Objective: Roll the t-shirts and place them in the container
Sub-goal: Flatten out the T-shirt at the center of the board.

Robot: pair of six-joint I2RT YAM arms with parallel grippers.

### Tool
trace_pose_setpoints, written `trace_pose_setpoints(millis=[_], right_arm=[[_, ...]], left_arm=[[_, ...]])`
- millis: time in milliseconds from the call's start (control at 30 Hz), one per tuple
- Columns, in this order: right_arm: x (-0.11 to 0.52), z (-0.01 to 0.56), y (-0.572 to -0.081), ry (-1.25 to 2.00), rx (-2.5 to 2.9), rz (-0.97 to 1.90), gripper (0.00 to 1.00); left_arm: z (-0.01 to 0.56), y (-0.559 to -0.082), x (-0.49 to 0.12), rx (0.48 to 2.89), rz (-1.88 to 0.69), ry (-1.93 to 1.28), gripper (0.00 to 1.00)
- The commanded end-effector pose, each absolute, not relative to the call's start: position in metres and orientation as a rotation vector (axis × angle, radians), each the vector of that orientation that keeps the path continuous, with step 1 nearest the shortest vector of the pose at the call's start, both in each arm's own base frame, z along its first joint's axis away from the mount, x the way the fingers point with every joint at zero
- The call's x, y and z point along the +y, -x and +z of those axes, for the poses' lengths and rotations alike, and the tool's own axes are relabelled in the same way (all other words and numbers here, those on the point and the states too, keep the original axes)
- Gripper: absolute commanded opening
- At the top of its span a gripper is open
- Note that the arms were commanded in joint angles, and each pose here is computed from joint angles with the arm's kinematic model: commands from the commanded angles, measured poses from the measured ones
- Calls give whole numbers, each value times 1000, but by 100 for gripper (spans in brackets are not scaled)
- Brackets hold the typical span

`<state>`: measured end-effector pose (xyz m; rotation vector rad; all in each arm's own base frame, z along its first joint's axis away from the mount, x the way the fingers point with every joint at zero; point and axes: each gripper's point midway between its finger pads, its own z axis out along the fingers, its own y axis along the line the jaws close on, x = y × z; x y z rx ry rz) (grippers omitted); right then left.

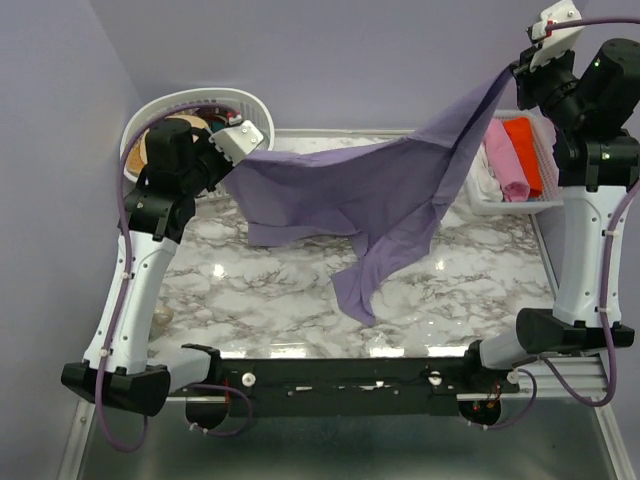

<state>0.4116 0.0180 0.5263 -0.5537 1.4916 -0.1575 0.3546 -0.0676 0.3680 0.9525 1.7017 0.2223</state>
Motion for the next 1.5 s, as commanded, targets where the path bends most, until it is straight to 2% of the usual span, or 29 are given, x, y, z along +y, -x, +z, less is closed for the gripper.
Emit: trace_pose_setpoints(millis=[0,200,467,633,767,867,1133,1200,1267,1300,1467], right_arm=[[5,584,-380,496,1330,-273,0],[11,628,-332,498,1182,-301,0],[14,664,-268,481,1042,-337,0],[13,676,-247,468,996,-359,1],[5,673,-259,486,995,-449,0],[-5,663,-288,505,1017,-528,1],[-38,641,-390,501,1096,-633,0],[-46,622,-429,517,1135,-653,0],[-54,615,-461,523,1135,-679,0],[-57,616,-469,528,1126,-705,0],[-63,666,-480,481,979,-782,1]], left_arm=[[440,-351,-23,1607,438,-742,0],[506,-329,-12,1445,504,-637,0],[553,-295,-10,1323,482,-555,0],[584,-276,-6,1230,495,-511,0],[580,-287,-14,1214,489,-562,0],[566,-311,-19,1257,463,-563,0],[486,-419,-45,1394,418,-734,0],[471,-447,-52,1415,403,-770,0],[479,-463,-56,1399,397,-770,0],[465,-481,-60,1425,380,-786,0],[508,-502,-67,1344,359,-750,0]])
